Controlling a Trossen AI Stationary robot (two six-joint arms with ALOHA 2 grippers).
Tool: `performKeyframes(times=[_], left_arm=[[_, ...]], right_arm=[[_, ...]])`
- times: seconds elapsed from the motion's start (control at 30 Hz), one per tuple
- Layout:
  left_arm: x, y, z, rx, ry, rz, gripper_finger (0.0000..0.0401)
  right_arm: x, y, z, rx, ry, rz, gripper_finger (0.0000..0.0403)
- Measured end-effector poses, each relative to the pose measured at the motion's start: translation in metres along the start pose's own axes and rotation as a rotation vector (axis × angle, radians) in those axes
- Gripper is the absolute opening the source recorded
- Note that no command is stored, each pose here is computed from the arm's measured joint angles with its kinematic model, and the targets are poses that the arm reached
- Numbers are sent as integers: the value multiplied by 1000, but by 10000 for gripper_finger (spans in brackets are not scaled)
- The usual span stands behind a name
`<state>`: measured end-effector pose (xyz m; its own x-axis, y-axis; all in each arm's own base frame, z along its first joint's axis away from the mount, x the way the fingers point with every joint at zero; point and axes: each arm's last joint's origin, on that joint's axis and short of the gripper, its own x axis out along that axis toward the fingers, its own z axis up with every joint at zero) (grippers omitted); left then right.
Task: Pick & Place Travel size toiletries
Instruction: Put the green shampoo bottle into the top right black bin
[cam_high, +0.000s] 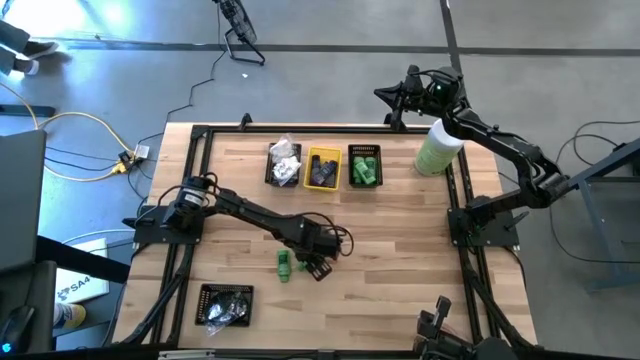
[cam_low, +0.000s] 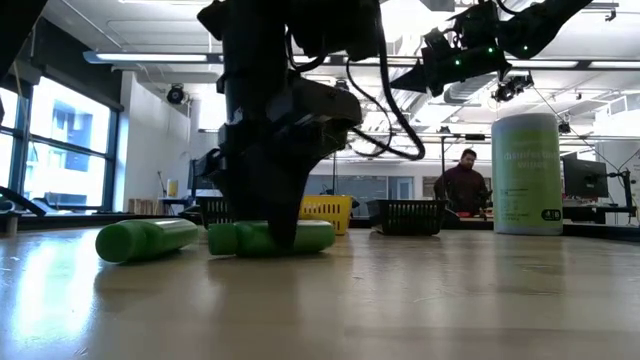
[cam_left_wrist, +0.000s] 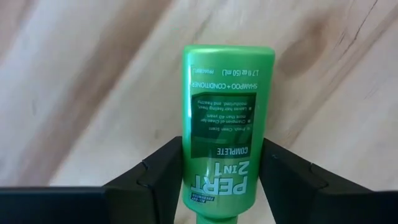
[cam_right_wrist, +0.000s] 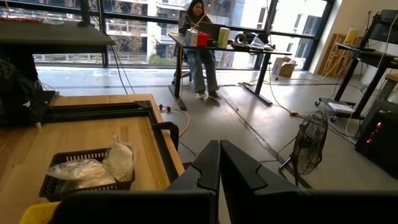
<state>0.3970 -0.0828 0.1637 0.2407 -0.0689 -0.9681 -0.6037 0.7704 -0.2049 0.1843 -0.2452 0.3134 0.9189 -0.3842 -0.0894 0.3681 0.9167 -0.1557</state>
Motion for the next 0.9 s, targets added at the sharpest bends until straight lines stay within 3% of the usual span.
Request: performKeyframes(times=[0.17, 0.9], left_arm=[[0, 1, 2, 16, -44, 34, 167], [-1, 2, 3, 24, -89, 73, 172]], right_arm=[[0, 0, 0, 2, 0, 0, 4], [0, 0, 0, 3, 2, 0, 4]])
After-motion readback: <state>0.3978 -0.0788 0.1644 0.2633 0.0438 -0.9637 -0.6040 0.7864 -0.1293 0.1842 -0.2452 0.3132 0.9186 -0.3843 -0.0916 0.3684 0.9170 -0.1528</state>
